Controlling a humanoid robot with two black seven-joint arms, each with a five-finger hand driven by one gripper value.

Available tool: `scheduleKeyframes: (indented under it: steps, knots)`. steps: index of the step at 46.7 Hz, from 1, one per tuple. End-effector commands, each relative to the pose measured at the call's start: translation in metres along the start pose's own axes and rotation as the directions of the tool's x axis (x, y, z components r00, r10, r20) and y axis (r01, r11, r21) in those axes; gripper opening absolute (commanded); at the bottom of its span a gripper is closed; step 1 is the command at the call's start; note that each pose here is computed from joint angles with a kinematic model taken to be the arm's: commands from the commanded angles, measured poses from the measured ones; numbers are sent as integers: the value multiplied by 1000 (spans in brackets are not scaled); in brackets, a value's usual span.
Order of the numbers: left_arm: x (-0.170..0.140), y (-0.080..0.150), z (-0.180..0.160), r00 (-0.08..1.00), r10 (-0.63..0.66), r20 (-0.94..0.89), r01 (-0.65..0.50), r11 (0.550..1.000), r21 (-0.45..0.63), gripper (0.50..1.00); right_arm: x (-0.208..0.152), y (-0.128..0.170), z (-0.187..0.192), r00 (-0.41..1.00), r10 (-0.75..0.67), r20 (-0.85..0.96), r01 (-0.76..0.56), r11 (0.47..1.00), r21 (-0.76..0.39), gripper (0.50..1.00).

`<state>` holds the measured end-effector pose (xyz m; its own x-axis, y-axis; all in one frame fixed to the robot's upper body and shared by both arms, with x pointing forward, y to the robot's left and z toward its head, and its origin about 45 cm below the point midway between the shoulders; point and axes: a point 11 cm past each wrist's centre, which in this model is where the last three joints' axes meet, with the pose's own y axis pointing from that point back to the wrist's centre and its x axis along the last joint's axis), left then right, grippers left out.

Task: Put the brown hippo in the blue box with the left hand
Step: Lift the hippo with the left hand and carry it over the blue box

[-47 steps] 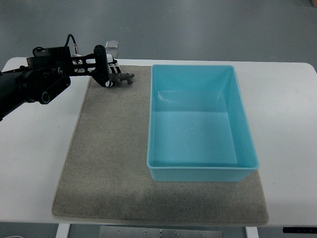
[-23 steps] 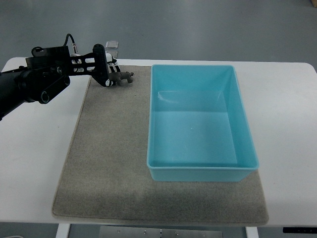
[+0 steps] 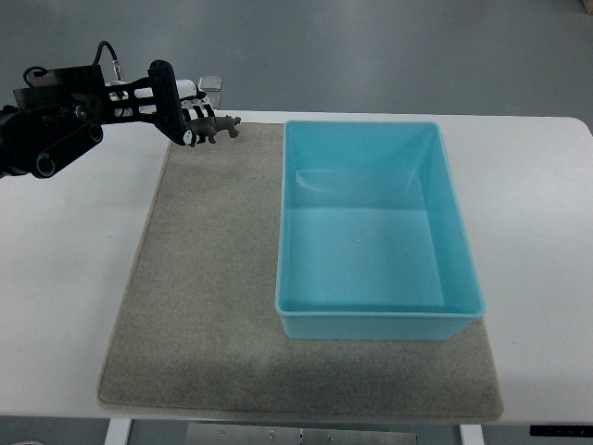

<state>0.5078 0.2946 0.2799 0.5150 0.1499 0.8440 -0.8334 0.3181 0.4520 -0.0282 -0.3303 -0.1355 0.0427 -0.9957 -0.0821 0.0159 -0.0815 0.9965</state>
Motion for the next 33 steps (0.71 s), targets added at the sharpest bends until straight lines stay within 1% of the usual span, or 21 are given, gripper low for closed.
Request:
scheduleKeyframes:
  steps: [1, 9, 17, 25, 30, 33]
  knots:
    - [10, 9, 10, 1000, 3, 12, -3, 999, -41, 500, 0, 0, 0, 1000, 1, 0, -1, 1000, 0, 936]
    - [26, 25, 31, 999, 14, 29, -10, 992, -122, 500, 0, 0, 0, 1000, 1, 0, -1, 1000, 0, 936]
    - [40, 39, 70, 998, -2, 63, 17, 973, -229, 500, 0, 0, 0, 1000, -1, 0, 1, 1000, 0, 936]
    - [46, 50, 118, 991, -31, 128, 73, 941, -332, 500, 0, 0, 0, 1000, -1, 0, 1, 1000, 0, 936]
    - [51, 55, 144, 985, -22, 173, 86, 925, -370, 500, 0, 0, 0, 1000, -1, 0, 1, 1000, 0, 936]
    - [44, 49, 169, 976, -26, 216, 111, 914, -390, 500, 0, 0, 0, 1000, 1, 0, -1, 1000, 0, 936]
